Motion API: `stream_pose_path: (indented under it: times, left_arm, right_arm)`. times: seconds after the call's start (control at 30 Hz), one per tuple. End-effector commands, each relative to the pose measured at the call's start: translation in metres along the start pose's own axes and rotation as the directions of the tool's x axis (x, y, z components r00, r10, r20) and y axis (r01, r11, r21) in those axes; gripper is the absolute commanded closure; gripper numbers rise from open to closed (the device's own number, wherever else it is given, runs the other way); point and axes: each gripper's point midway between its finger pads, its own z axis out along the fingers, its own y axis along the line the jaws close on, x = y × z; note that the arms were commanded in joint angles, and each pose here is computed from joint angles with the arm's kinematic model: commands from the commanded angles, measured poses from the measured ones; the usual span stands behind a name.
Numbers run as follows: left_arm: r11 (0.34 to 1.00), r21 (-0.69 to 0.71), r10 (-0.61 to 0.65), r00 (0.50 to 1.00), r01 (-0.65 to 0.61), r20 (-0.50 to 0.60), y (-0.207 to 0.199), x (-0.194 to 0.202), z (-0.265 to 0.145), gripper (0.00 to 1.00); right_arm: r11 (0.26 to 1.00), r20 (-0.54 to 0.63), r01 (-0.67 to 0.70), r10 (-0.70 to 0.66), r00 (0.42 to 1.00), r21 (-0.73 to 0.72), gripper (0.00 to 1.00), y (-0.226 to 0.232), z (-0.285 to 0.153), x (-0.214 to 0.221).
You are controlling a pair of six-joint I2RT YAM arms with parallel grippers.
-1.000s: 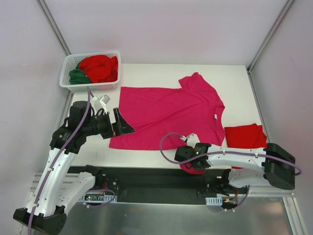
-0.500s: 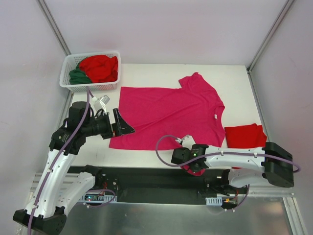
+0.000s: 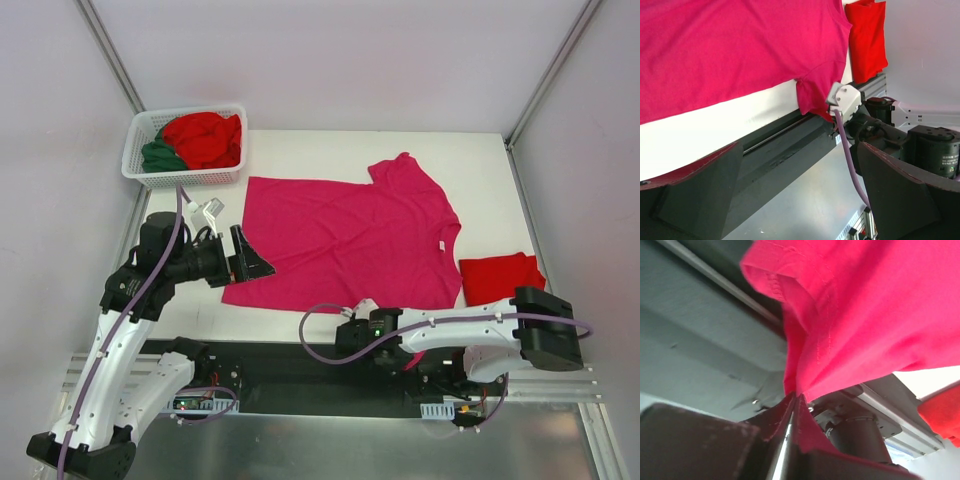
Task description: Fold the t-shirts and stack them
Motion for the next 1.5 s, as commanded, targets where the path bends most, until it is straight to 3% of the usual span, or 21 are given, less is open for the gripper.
stream_pose_path:
  times: [0.0,0.1,0.13,0.2,0.33,0.37,0.53,0.7,0.8,1.17,1.47]
  left_arm:
    - [1.000,0.016,0.026,0.999,-0.026,0.023,-0.005,-0.003,-0.003,0.01]
    - [1.000,0.016,0.024,0.999,-0.025,0.021,-0.005,-0.002,-0.003,0.01]
    - [1.000,0.017,0.023,1.000,-0.023,0.020,-0.005,-0.002,-0.003,0.01]
    - [1.000,0.018,0.023,1.000,-0.023,0.022,-0.005,-0.003,-0.003,0.01]
    - [1.000,0.020,0.021,1.000,-0.021,0.022,-0.006,-0.002,-0.004,0.01]
    - [0.999,0.023,0.022,0.999,-0.023,0.024,-0.007,-0.002,-0.004,0.01]
    - [0.999,0.033,0.019,0.999,-0.020,0.029,-0.009,0.000,-0.007,0.01]
    - [0.999,0.039,0.013,0.999,-0.014,0.035,-0.009,0.003,-0.009,0.01]
    - [0.999,0.042,0.010,0.999,-0.012,0.038,-0.010,0.004,-0.010,0.01]
    - [0.999,0.038,0.008,0.999,-0.009,0.032,-0.010,0.003,-0.010,0.01]
    - [0.999,0.031,0.007,0.999,-0.008,0.032,-0.009,0.002,-0.010,0.01]
  right_arm:
    - [0.999,-0.057,0.052,-0.052,0.997,-0.003,0.55,-0.003,-0.019,0.011]
    - [0.998,-0.044,0.063,-0.061,0.997,0.026,0.09,-0.011,-0.025,0.009]
    - [0.998,-0.021,0.054,-0.053,0.998,0.027,0.03,-0.011,-0.029,0.003]
    - [0.996,0.036,0.049,-0.052,0.998,0.069,0.00,-0.021,-0.035,-0.008]
    - [0.996,0.095,0.036,-0.043,0.995,0.078,0.10,-0.012,-0.032,-0.029]
    - [0.995,0.091,0.044,-0.052,0.995,0.091,0.17,-0.010,-0.025,-0.029]
    - [0.984,0.083,0.111,-0.123,0.989,0.139,0.32,0.001,-0.009,-0.045]
    - [0.983,0.076,0.127,-0.138,0.988,0.132,0.54,0.005,-0.001,-0.056]
    - [0.984,0.096,0.115,-0.129,0.987,0.137,0.60,0.003,-0.002,-0.062]
    - [0.985,0.100,0.162,-0.168,0.981,0.061,0.58,0.024,0.005,-0.074]
    - [0.983,0.101,0.161,-0.170,0.980,0.094,0.54,0.020,0.017,-0.081]
